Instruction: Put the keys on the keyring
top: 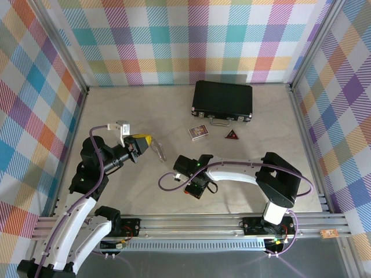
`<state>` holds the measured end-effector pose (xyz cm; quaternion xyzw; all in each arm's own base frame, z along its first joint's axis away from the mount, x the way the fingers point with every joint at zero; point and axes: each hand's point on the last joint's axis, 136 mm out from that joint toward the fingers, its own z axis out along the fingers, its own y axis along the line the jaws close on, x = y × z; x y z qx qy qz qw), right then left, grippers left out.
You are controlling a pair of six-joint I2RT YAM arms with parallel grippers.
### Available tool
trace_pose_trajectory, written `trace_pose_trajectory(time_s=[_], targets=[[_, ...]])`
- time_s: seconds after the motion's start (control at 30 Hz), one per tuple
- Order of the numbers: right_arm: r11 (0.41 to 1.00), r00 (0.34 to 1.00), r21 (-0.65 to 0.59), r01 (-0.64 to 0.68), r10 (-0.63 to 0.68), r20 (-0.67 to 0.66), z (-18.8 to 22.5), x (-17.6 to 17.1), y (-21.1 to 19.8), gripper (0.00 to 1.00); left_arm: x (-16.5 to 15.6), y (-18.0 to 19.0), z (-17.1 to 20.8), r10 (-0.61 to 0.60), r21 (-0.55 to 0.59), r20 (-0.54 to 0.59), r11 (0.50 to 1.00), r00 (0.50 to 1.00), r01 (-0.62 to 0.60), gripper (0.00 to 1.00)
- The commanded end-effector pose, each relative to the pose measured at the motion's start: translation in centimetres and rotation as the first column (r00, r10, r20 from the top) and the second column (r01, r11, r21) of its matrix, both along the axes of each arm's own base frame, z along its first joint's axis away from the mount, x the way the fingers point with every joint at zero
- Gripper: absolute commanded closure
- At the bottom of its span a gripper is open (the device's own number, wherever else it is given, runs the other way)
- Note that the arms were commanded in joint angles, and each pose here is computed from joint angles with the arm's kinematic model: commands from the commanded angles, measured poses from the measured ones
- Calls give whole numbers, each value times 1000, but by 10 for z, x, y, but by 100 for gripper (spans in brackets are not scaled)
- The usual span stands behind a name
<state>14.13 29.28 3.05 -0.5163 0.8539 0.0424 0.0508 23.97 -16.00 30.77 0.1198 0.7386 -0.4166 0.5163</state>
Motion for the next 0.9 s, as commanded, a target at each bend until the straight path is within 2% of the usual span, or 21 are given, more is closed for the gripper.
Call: trace_pose_trajectory(time_s=[0.0, 0.3, 0.4, 0.57, 0.73, 0.87], targets=[[999, 997, -29, 42, -44, -67, -3, -10, -1, 100, -2, 2, 14, -2, -25, 56, 1000, 998, 4, 100], [996, 995, -86, 39, -46, -87, -13, -13, -7, 100, -1, 2, 13, -3, -25, 50, 1000, 999, 5, 100], [997, 995, -56, 47, -52, -84, -10, -13, -4, 99, -1, 3, 12, 3, -25, 50, 1000, 999, -2, 100], [997, 995, -7, 75, -76, -69, -1, -12, -1, 81, -3, 3, 15, 1, -29, 56, 1000, 998, 1, 100], [982, 987, 112, 150, -143, -66, 20, -8, 8, 71, -4, 2, 17, -4, -36, 59, 999, 998, 6, 100], [945, 967, 214, 248, -228, -112, 30, -6, 5, 64, -5, 3, 15, -2, -39, 58, 999, 998, 4, 100]])
